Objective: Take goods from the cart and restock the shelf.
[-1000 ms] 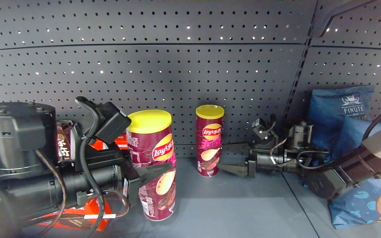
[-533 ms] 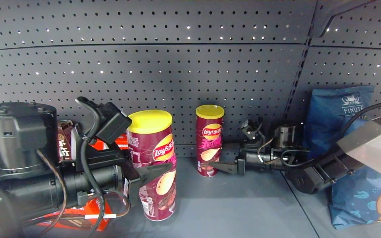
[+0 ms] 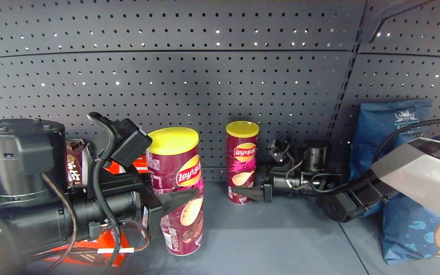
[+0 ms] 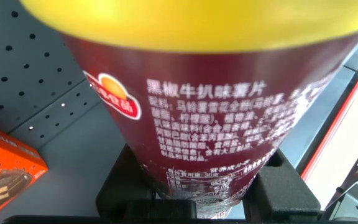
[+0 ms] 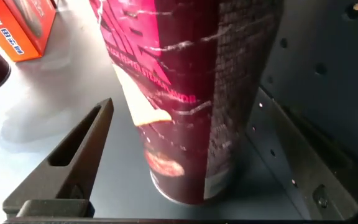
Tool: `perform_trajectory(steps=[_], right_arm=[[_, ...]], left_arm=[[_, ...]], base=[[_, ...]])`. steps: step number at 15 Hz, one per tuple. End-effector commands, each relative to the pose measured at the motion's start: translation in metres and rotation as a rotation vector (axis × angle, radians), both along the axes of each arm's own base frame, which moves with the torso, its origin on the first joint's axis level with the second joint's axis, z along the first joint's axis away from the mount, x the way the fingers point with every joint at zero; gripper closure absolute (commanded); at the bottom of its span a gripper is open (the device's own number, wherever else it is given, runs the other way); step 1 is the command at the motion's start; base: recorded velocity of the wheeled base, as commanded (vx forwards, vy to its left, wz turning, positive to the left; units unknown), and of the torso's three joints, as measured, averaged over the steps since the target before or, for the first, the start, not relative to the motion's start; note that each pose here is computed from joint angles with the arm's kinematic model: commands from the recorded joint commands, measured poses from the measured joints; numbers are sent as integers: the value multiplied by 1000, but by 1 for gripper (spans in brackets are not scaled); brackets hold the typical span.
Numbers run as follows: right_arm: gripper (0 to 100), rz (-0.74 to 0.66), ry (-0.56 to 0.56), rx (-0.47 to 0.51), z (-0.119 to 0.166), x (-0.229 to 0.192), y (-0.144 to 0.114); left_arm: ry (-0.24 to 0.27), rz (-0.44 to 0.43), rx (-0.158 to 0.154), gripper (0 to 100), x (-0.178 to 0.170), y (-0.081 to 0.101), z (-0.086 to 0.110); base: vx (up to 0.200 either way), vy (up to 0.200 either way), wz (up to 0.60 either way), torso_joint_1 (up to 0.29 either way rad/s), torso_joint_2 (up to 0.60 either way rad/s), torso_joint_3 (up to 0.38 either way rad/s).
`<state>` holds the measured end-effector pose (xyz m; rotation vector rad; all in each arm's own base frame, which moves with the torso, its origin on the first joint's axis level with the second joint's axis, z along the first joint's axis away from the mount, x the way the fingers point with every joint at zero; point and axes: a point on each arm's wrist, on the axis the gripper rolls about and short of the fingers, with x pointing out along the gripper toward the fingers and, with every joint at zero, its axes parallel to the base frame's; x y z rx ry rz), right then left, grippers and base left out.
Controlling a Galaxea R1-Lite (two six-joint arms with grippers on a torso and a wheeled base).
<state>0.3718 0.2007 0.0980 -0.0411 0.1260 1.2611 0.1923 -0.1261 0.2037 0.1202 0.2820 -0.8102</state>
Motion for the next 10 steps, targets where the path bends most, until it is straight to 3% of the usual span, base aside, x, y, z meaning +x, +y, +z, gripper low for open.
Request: perform_trajectory(steps=[1,2,6,10], right_arm=[[0,7,0,3,-1,1,4],[100,7,0,3,-1,1,4],[100,20,14,25,-2,3,16],[100,25,5,31,8,-13,10]], left_arm=[[-2,-1,-1,100,0,0,0],[-2,-1,-1,100,0,0,0],[1,0,-1,100,-1,1,0],[0,1,1,100,-1,1,0]], base=[[0,0,0,0,0,0],[0,0,0,0,0,0],[0,0,0,0,0,0],[0,0,0,0,0,0]])
